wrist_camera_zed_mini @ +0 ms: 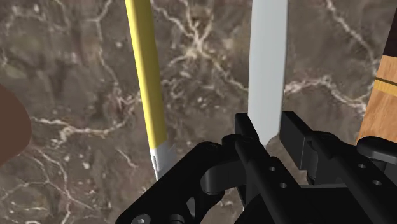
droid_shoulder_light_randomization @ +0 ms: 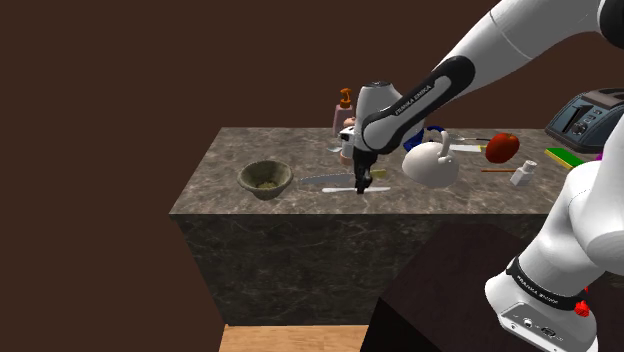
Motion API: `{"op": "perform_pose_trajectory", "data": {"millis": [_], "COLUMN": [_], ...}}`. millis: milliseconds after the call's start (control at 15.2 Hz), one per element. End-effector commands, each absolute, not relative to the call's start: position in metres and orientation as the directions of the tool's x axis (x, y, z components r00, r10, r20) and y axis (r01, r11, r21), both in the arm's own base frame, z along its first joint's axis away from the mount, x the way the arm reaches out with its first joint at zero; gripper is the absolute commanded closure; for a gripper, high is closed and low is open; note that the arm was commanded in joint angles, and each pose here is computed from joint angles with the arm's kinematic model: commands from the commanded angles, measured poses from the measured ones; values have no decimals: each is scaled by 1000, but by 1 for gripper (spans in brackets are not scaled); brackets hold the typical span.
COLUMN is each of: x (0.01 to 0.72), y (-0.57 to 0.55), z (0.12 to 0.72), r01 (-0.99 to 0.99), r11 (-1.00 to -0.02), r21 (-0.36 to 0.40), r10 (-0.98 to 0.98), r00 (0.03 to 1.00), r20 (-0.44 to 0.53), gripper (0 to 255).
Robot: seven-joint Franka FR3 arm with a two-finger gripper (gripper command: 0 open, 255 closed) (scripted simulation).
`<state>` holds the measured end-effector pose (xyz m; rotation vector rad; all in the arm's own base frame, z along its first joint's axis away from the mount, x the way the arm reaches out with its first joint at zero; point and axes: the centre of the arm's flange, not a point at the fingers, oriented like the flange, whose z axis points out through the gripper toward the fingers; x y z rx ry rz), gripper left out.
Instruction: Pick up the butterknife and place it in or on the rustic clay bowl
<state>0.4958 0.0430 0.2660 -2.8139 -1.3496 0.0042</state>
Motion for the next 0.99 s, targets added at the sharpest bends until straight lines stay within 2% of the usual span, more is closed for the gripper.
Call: {"op": "perform_pose_trajectory", "data": {"millis": [0,924], "x": [496,496], "y": [42,42], "z": [277,351], "r01": [780,780], "r11": [-626,-626], "r21": [-20,-20], "r10": [780,780], "r00": [626,626], "r20": [6,6], "gripper": [255,255]}}
